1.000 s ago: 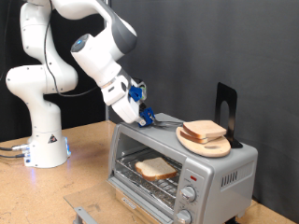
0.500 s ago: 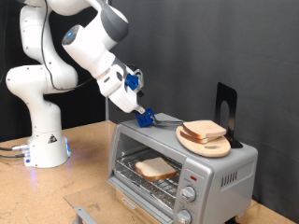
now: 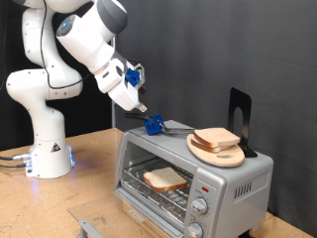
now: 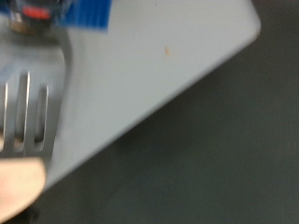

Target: Make a piece of toast with the oven

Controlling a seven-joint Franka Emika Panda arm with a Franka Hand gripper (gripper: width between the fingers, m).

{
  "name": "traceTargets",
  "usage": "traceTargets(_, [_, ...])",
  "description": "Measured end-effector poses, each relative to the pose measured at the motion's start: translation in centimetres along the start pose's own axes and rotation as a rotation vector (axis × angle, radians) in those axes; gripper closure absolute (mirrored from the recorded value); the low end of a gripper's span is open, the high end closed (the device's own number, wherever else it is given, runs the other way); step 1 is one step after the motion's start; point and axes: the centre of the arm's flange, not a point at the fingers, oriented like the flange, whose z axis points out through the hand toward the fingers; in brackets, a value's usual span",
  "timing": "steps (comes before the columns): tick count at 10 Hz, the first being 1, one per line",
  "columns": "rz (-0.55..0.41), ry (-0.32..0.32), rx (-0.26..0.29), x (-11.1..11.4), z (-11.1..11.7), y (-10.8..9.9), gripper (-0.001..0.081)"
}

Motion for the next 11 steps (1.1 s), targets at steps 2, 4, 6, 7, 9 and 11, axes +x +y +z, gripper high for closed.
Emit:
traceTargets(2, [0.169, 0.141, 0.140, 0.6, -1.4, 1.0, -0.0002])
traceTargets(4, [0.366, 0.271, 0.161, 1.2, -4.0, 3.5, -0.0002])
traceTargets(6, [0.407, 0.282, 0.164, 1.3, -4.5, 4.0, -0.0002])
traceTargets(7, [0.422, 0.185, 0.124, 0.8, -4.0, 4.0, -0.0002])
traceTargets(9, [0.571, -0.017, 0.031, 0.1, -3.7, 4.2, -0.0002])
traceTargets(11, [0.715, -0.168, -0.034, 0.0, -3.7, 5.2, -0.0002])
